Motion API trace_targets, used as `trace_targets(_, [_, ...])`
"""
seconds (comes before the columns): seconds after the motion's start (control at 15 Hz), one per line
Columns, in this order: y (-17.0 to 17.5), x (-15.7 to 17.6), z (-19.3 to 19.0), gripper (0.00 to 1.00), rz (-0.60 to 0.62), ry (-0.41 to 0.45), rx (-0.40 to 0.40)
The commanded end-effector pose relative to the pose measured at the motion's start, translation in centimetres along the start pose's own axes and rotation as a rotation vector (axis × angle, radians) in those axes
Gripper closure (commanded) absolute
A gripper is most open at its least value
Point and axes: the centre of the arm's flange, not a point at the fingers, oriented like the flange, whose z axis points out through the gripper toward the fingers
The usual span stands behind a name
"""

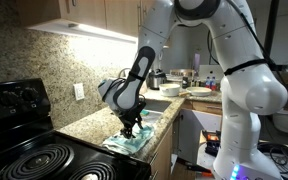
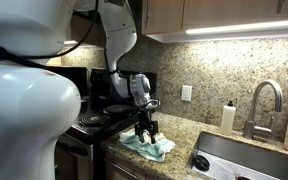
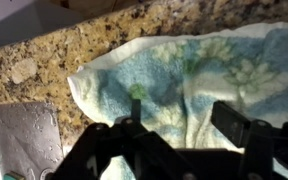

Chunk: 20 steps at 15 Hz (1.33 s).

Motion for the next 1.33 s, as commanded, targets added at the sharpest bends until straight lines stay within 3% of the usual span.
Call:
trace_targets(0.0, [1.0, 0.2, 0.9, 0.01, -0.052, -0.019, 0.106])
trace_targets(0.27, [1.7, 0.8, 1.9, 0.00, -0.098, -0.044, 0.236])
trace_targets(0.47, [1.5, 0.7, 2.3, 0.00, -0.112, -0.070, 0.272])
trace_targets(0.53, [1.4, 0.6, 2.2, 0.17, -0.113, -0.072, 0.267])
trace_targets(0.6, [1.2, 0.5, 2.0, 0.26, -0.107, -0.066, 0.267])
trace_targets(1.27, [0.2, 0.2, 1.1, 0.88, -0.110, -0.042, 0.276])
